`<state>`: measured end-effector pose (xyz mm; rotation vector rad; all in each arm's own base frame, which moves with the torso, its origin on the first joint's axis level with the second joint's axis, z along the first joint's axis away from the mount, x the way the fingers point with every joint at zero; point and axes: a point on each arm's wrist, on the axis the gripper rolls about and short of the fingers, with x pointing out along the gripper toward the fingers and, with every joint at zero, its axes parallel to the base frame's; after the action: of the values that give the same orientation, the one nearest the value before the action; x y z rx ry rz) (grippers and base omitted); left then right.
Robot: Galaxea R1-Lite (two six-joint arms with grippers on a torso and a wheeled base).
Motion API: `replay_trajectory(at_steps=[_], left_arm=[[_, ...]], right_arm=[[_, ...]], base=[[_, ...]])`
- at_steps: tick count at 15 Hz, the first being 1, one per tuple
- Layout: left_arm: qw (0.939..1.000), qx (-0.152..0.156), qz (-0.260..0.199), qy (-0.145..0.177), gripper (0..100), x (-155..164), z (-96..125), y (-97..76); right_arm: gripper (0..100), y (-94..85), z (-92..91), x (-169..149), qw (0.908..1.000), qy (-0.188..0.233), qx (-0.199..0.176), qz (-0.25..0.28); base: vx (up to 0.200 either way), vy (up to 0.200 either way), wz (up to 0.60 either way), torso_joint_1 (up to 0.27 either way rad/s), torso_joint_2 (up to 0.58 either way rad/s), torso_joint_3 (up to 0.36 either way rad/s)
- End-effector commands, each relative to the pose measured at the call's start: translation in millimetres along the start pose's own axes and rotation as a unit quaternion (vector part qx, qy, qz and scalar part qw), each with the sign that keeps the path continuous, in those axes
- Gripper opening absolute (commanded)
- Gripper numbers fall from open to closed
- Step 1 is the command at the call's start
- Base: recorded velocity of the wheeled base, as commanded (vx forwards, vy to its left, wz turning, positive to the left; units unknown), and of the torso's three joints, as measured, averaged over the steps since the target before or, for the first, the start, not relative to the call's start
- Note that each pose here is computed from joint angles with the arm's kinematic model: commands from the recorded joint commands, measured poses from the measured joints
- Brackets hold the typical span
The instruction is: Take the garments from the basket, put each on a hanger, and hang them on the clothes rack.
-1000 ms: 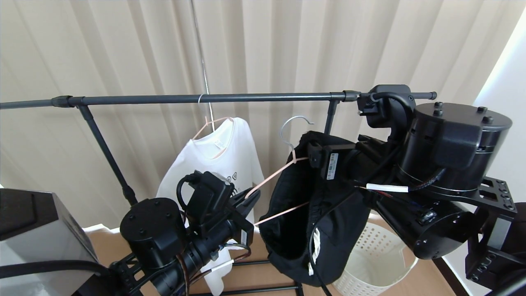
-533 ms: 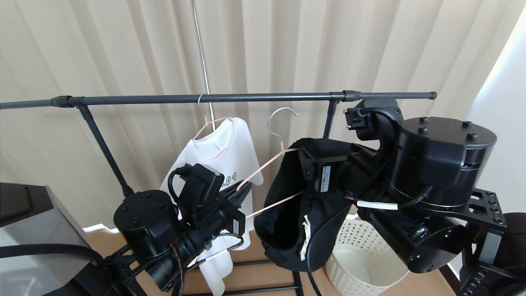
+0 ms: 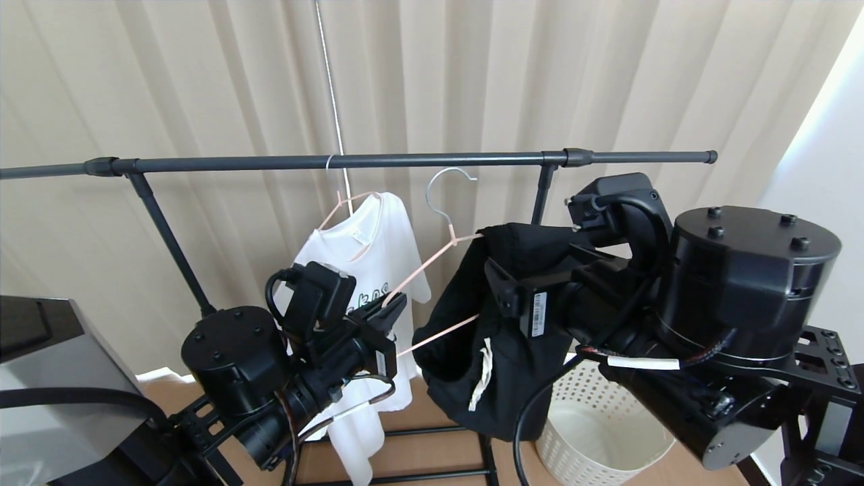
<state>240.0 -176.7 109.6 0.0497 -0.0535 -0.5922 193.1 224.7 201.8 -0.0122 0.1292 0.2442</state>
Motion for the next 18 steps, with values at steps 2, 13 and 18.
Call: replay_trajectory(at_steps=[2, 13, 18], left_arm=[[0.9997, -0.004, -0.022, 0.011, 0, -3.7, -4.8, 1.7], [0.9980, -0.011, -0.048, 0.039, 0, -14.7, -15.0, 3.6], [0.9959, -0.012, -0.077, 0.045, 0, -19.4, -16.5, 1.1]], right_arm=[[100, -40.5, -0.4, -14.7, 0.9957, 0.008, -0.042, 0.082], [100, -141.0, 39.6, -8.3, 0.9362, 0.132, -0.188, 0.266], [100, -153.9, 49.6, 35.2, 0.8741, 0.223, -0.267, 0.339]], base=[[0.000, 0.000, 0.00, 0.000, 0.00, 0.000], [0.000, 0.000, 0.00, 0.000, 0.00, 0.000], [0.000, 0.000, 0.00, 0.000, 0.00, 0.000]])
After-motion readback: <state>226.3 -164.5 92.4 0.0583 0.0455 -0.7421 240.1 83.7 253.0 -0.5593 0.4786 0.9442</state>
